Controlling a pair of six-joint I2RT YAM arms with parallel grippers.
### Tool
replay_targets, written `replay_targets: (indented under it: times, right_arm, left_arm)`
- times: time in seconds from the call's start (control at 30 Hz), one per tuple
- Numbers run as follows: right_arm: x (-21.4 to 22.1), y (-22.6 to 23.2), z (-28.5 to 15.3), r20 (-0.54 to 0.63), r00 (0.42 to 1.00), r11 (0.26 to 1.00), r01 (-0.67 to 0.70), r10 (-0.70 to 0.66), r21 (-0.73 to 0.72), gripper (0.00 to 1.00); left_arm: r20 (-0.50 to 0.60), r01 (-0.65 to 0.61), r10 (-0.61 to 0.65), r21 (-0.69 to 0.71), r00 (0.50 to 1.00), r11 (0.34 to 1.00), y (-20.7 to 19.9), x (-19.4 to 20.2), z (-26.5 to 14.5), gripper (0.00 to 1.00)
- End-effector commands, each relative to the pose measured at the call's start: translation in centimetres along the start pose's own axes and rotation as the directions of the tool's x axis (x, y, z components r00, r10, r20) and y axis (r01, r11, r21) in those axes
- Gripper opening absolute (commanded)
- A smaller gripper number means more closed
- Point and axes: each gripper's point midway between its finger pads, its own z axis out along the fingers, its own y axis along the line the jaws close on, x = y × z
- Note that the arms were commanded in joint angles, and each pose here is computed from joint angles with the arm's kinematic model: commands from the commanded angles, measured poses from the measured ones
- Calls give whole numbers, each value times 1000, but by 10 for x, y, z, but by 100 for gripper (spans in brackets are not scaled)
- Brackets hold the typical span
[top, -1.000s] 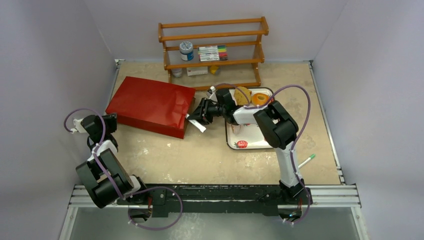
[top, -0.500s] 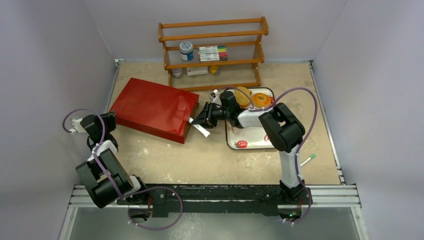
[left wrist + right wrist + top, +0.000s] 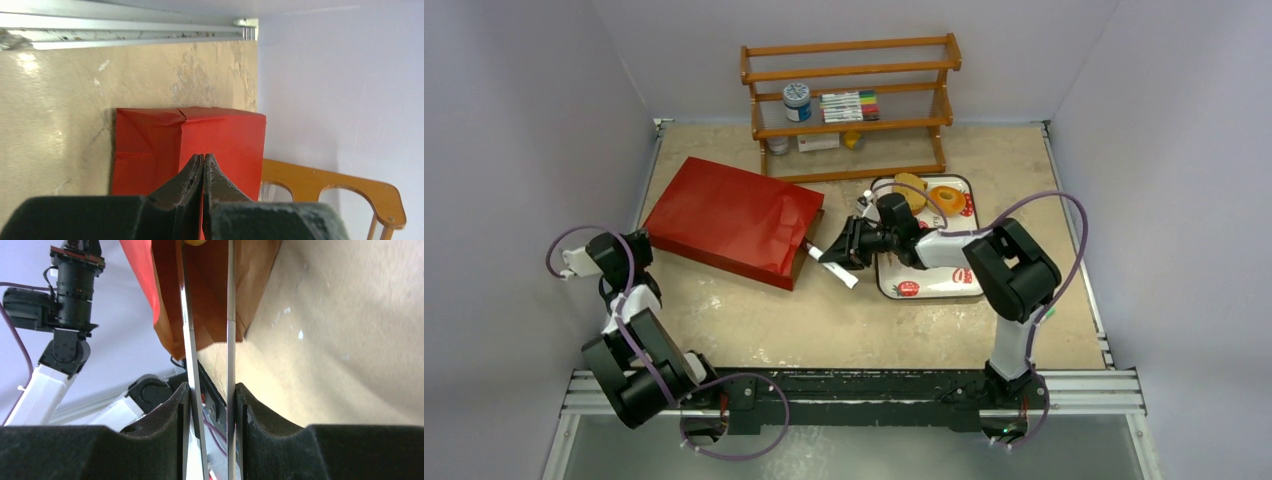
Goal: Take the fake bread out of the paper bag
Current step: Take out the fake bread from the paper bag.
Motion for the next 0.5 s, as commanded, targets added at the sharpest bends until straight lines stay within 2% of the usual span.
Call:
replay_targets:
  times: [0.0, 0.23, 0.47]
  right_arm:
    - [7, 20, -21, 24, 997, 997, 73, -72, -38, 0]
    - [25, 21, -51, 53, 992, 994, 111, -111, 6, 0]
    - [39, 23, -85, 114, 983, 988, 137, -145, 71, 0]
  left_arm:
    - [165, 32, -25, -42, 986, 999, 1, -32, -12, 0]
    - [277, 61, -33, -94, 960, 994, 14, -49, -29, 0]
    - [280, 59, -34, -82, 959, 995, 9, -51, -33, 0]
